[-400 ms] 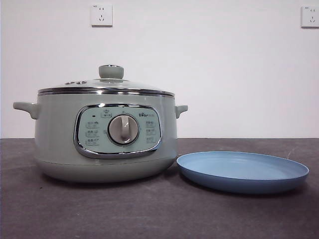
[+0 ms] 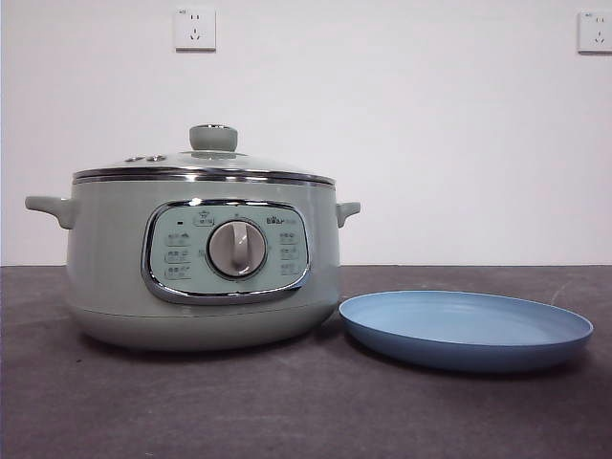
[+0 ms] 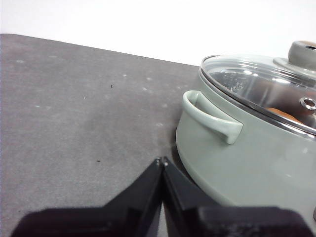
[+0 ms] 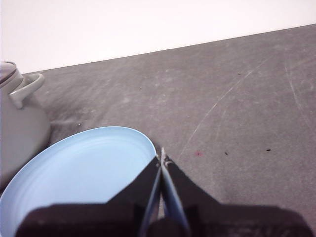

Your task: Take the potato out from the steamer,put the potato on the plate,close the lid

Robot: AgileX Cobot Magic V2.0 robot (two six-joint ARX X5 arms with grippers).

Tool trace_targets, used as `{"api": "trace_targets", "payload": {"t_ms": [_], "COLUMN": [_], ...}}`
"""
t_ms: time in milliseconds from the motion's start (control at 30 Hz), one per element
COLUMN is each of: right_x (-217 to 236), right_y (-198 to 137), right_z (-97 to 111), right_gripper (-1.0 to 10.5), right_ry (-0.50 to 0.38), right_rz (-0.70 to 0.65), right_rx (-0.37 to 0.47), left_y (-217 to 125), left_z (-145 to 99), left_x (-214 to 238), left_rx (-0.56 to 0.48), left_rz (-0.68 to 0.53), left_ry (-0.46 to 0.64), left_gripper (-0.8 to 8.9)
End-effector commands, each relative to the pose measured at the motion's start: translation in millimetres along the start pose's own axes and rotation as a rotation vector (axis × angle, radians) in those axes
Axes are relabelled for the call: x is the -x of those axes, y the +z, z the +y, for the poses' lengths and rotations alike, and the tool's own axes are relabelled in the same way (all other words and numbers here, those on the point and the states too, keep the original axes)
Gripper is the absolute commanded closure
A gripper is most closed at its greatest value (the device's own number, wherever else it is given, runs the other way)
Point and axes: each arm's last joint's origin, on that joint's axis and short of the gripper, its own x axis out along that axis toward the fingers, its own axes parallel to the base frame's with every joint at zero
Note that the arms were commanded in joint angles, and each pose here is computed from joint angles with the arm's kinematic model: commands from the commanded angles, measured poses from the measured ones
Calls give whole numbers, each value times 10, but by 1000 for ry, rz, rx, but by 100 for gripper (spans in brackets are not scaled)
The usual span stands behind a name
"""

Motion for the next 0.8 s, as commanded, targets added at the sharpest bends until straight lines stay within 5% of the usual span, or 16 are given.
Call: {"api": "trace_targets", "payload": {"t_ms": [33, 233, 600, 800], "right_x": [-11, -8, 127, 202], "right_y": [-35, -9, 555, 1205], "right_z": [-6, 3, 146, 249], "right_gripper": [947, 950, 957, 957], "right_ry": [0, 19, 168, 153], "right_rz": [8, -5, 13, 62], "right_rx": [-55, -319, -343, -193], "left_y": [-44, -31, 534, 1115], "left_z": [5, -23, -219, -367], "left_x": [-11, -9, 239, 454], "left_rx": [9, 99, 132, 102], "left_rz": [15, 23, -27, -113], "left_ry": [-19, -102, -309, -347], "left_gripper": [817, 818, 819, 819]}}
